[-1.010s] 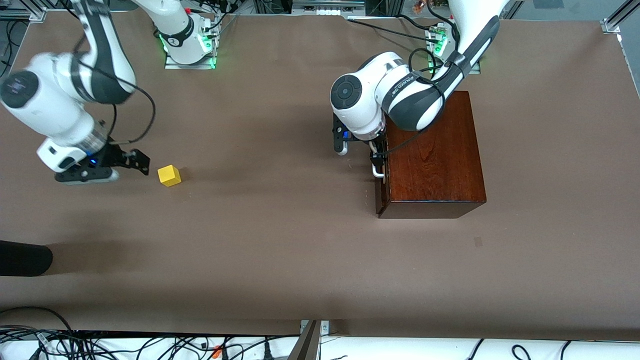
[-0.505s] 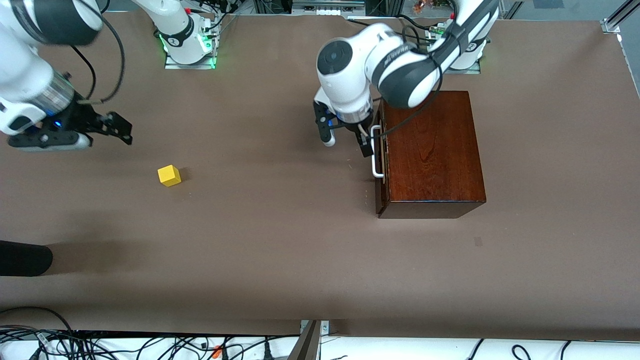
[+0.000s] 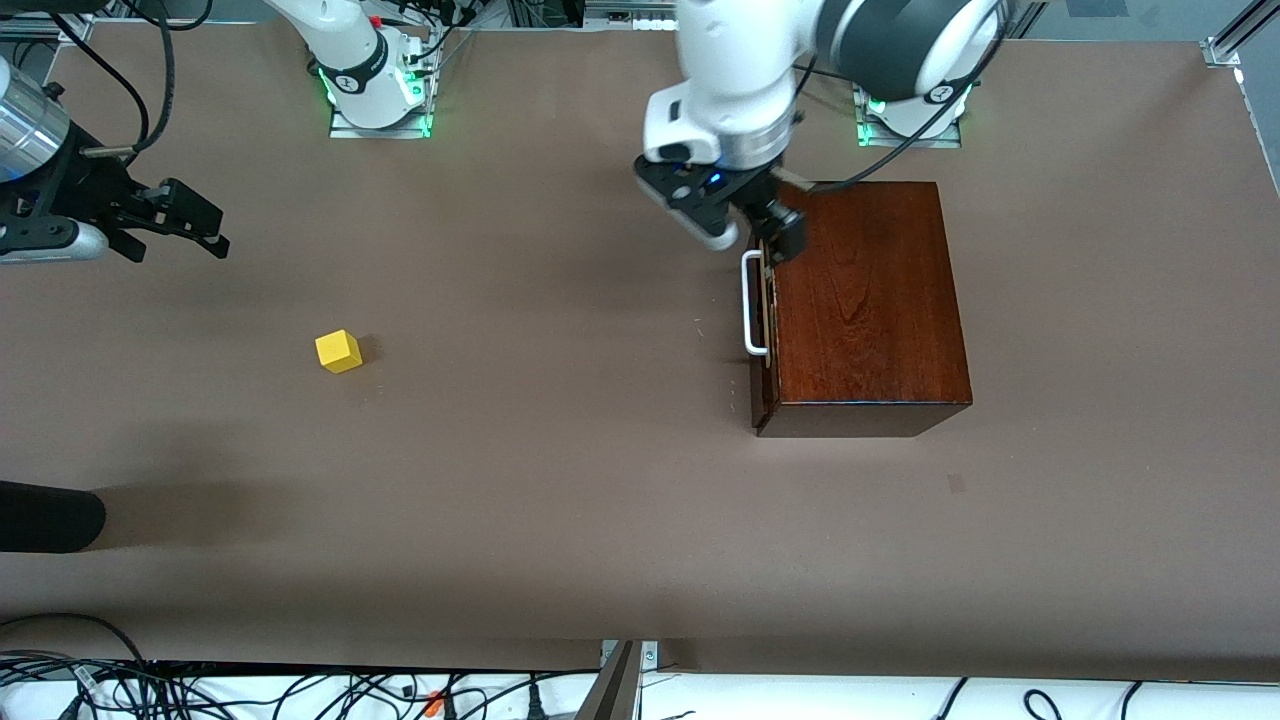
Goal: Open drawer, take yellow block, close drawer
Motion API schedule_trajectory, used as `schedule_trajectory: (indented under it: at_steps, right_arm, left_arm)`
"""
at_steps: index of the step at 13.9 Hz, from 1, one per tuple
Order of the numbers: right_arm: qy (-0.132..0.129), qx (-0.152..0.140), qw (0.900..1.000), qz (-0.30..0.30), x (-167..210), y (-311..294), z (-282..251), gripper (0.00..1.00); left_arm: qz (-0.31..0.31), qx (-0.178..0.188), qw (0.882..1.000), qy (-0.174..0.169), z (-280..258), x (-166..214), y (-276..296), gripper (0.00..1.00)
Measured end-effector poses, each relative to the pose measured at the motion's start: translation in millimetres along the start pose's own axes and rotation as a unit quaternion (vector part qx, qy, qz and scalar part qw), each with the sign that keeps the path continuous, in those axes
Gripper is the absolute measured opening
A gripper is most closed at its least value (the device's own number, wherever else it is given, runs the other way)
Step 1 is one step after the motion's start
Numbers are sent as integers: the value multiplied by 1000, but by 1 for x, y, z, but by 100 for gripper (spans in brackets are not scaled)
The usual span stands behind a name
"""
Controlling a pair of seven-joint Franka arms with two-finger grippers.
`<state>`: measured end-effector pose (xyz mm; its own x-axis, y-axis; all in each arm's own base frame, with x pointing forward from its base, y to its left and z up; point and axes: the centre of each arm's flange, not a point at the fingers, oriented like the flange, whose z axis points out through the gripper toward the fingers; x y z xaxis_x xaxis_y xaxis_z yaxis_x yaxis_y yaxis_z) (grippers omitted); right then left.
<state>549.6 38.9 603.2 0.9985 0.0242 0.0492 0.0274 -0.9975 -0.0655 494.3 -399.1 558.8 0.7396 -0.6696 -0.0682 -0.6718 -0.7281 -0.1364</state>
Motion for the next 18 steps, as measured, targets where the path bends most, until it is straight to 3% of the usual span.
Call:
schedule_trajectory:
  at_steps: [6,12,14,18]
  right_arm:
    - [-8,1,1000,3,3,3,-1,100]
    - [11,0,1000,18,12,23,-21,100]
    - [15,0,1000,19,12,24,-26,100]
    - [3,1,1000,17,12,22,-21,100]
  left_arm:
    - [-139,-30,990,-16,-32,-51,-131,100]
    - [-296,-56,953,-21,-35,-118,-249,100]
    - [-317,-58,946,-25,-31,-136,-268,100]
    - [-306,-69,949,-23,-22,-168,-307,100]
